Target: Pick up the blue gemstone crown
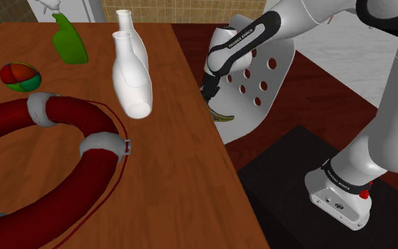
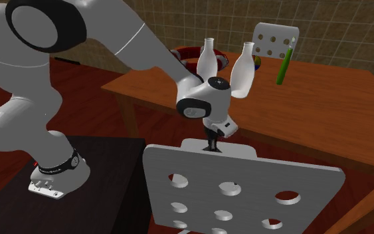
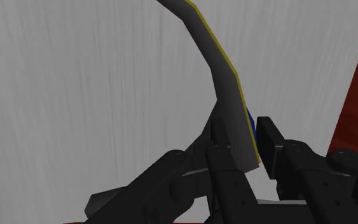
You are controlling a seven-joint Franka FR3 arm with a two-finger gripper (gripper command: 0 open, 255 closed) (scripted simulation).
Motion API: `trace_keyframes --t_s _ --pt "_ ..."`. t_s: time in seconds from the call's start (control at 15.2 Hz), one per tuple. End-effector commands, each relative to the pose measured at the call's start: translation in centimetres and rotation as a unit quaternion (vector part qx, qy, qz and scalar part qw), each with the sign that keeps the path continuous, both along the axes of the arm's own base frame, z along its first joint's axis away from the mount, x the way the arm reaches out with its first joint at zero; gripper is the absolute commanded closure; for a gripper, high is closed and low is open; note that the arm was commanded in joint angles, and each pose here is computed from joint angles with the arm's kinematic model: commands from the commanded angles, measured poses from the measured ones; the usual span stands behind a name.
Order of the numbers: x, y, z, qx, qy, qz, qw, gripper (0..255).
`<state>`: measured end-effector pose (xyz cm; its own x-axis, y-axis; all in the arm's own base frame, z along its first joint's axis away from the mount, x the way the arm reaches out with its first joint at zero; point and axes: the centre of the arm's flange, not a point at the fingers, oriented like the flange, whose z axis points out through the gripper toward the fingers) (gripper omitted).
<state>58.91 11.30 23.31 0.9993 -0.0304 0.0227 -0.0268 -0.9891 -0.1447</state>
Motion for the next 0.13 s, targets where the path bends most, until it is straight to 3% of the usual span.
trace_keyframes --t_s 0.0,0.07 --pt "0.20 0.28 0.99 0.001 -0.003 0.002 1.0000 255" --pt "0.20 0.28 0.99 0.001 -0.003 0.002 1.0000 255"
